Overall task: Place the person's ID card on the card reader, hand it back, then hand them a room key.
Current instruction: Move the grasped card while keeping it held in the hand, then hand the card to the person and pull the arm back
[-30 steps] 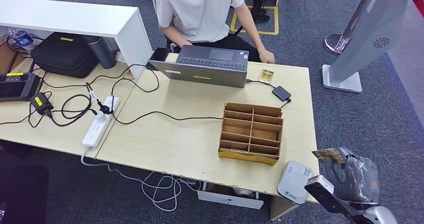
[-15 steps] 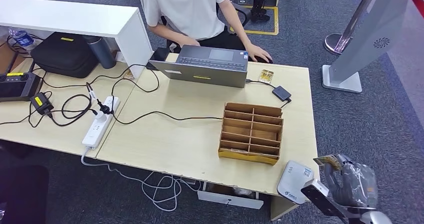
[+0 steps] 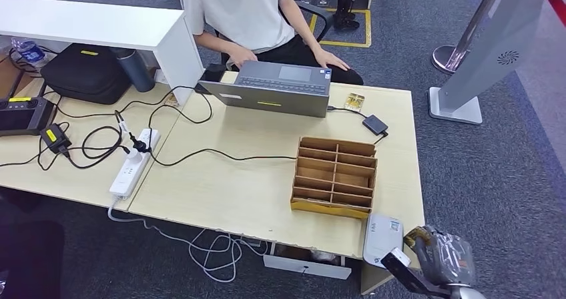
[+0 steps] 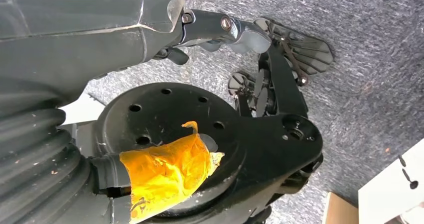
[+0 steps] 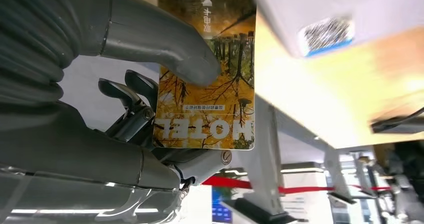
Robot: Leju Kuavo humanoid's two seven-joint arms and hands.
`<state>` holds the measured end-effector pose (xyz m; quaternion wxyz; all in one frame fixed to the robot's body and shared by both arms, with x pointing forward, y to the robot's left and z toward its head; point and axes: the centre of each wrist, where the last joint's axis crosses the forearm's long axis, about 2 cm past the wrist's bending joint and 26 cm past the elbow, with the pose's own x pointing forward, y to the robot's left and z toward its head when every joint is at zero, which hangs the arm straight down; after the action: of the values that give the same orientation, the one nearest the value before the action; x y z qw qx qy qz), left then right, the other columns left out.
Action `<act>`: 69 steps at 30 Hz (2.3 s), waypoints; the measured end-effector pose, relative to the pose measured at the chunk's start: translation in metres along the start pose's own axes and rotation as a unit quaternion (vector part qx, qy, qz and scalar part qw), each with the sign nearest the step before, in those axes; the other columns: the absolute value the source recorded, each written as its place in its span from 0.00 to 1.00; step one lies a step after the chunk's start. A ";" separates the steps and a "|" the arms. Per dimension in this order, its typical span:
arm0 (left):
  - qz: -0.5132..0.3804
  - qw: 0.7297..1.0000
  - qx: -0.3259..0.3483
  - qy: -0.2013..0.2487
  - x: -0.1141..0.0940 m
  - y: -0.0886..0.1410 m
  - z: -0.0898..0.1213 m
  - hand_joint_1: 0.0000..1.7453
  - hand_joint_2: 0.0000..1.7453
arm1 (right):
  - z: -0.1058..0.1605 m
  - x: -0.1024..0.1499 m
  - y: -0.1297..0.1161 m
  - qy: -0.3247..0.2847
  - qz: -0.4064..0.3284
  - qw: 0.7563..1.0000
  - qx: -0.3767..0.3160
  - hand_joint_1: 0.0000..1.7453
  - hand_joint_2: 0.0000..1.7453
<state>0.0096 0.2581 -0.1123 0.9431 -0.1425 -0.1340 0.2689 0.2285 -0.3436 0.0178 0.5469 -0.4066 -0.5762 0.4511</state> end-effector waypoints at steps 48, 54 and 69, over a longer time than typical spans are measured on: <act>-0.012 1.000 0.001 -0.017 0.012 0.010 0.001 0.00 1.00 | -0.193 0.086 -0.201 -0.065 -0.011 0.968 -0.242 1.00 1.00; -0.017 1.000 0.002 -0.021 0.013 0.011 0.001 0.00 1.00 | -0.219 0.103 -0.211 -0.044 -0.021 0.973 -0.227 1.00 1.00; -0.015 0.999 0.004 -0.030 0.014 0.013 0.001 0.00 1.00 | -0.227 0.116 -0.192 -0.047 -0.022 0.980 -0.194 0.00 1.00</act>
<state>0.0148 0.2766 -0.1128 0.9433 -0.1284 -0.1627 0.2594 0.4516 -0.2655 0.2321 0.4397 -0.4710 -0.6865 0.3369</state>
